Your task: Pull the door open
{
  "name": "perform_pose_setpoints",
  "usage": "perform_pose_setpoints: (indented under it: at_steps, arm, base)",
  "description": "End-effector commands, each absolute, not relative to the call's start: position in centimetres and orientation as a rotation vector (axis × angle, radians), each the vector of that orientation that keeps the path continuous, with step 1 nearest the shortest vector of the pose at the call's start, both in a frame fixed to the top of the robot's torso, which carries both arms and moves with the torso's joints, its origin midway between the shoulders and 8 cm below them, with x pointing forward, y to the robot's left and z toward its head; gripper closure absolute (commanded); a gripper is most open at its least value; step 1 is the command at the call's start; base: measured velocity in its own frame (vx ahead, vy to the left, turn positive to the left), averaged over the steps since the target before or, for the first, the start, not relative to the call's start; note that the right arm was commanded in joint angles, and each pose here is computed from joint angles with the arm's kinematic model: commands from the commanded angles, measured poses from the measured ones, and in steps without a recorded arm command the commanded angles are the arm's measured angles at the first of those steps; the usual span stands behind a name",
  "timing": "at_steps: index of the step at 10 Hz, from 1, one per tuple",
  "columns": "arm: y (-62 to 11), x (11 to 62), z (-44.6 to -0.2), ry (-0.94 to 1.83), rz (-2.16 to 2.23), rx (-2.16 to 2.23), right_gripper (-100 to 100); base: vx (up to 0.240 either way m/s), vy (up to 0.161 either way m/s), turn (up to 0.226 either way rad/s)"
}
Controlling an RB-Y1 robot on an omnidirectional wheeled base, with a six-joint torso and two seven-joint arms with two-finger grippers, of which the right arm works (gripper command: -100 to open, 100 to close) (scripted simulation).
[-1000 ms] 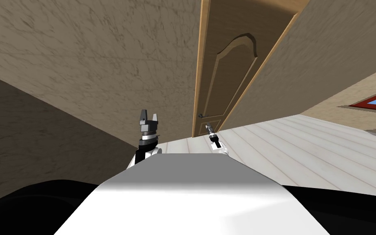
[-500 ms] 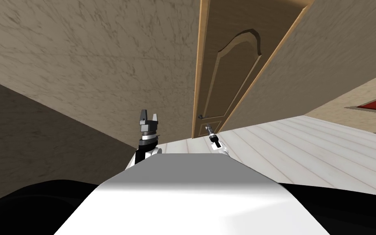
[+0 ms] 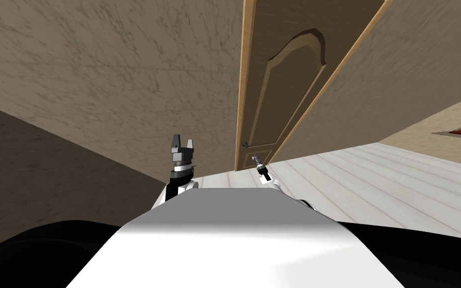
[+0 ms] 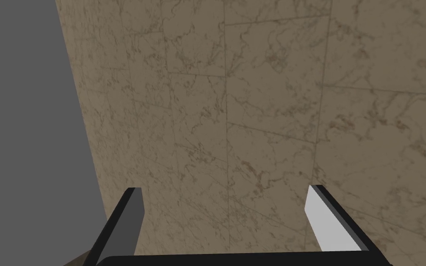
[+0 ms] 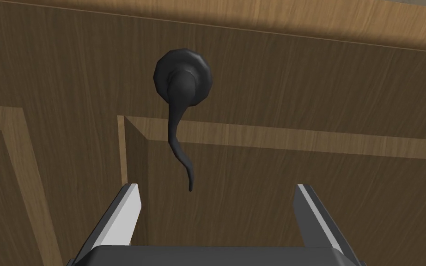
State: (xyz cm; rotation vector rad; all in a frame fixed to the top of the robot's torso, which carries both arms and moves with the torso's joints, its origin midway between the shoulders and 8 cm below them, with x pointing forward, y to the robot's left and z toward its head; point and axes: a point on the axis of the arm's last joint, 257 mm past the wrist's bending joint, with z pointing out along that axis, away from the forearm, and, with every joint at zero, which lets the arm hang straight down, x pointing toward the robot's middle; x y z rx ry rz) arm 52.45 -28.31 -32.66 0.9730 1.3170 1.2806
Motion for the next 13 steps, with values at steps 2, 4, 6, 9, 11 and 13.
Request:
perform_pose_setpoints:
  at_steps: [2, 4, 6, 9, 11, 13]
  arm:
    - [-28.7, 52.6, -34.0, 1.343, 1.272, 1.002, -100]
    - [-28.9, 52.6, -34.6, 1.356, 1.266, 1.018, -100]
    - [-29.1, 52.6, -35.3, 1.37, 1.261, 1.034, -100]
    - [-31.3, 52.0, -35.5, 1.356, 1.243, 1.053, -100]
    - [-33.7, 51.1, -35.7, 1.338, 1.223, 1.071, -100]
    - [-36.5, 50.0, -35.7, 1.317, 1.199, 1.089, -100]
  base:
    - [0.095, -0.04, 0.025]
    - [0.07, -0.04, 0.014]
    - [0.073, -0.031, 0.015]
    - [0.074, 0.008, 0.06]
    - [0.163, 0.108, 0.169]
    - [0.178, 0.1, 0.148]
